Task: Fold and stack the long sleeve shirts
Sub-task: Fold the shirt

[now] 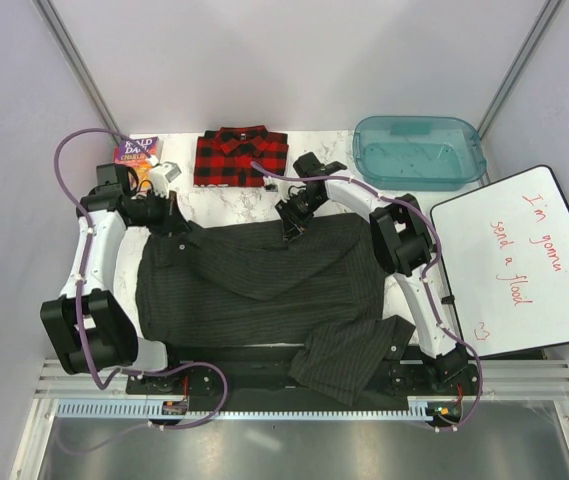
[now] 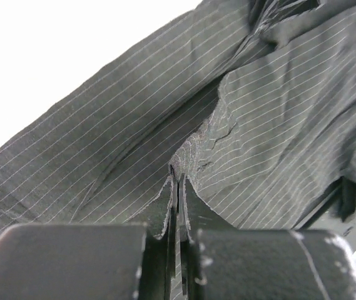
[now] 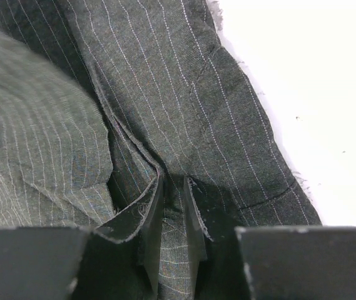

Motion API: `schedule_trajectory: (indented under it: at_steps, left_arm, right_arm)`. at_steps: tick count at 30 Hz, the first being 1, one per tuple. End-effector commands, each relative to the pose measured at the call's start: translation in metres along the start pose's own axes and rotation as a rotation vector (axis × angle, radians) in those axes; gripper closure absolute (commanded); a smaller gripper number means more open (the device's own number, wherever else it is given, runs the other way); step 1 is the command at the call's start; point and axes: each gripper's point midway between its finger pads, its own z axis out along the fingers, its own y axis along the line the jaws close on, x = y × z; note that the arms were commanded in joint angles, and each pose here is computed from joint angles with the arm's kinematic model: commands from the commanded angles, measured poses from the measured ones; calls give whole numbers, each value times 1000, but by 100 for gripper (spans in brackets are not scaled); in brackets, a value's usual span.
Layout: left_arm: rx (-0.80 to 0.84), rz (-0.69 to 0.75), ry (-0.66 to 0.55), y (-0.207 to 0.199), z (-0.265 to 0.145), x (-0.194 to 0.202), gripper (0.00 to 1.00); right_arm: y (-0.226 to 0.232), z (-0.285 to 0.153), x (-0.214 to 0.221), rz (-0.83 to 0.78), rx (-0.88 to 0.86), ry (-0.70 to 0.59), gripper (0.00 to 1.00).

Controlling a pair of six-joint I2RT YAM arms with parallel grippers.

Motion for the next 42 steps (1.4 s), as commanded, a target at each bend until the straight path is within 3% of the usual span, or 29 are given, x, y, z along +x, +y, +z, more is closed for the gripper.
schedule_trajectory:
  at_steps: [1,7,11,19,28,35,37,39,42]
  left_arm:
    - [49,37,-132,-9,-26,-32,98]
    - [49,6,-219,0,-46,-53,98]
    - [41,-16,-196,3,-41,-45,98]
    - [-171,-154,-56,56,-20,12,98]
    - [-188,-287,-29,93,22,39,98]
    - [-312,-272,54,127,31,65,98]
    - [-345,-278,113,133,29,77,93]
    - [-364,-267,162,134,23,85,72]
    - [-342,-184,139,122,9,71,57]
  right_arm:
    - [4,10,15,-42,-16,45,73]
    - [1,7,11,-61,8,46,71]
    - [2,6,6,-59,9,38,66]
    - [-6,-50,-18,-107,142,17,38]
    - [-6,-104,16,-95,216,94,38]
    - [-8,-115,41,-94,255,161,42]
    - [-6,-120,41,-96,260,160,43]
    - [-5,-123,41,-102,265,164,43]
    - [-6,-122,51,-89,264,199,46]
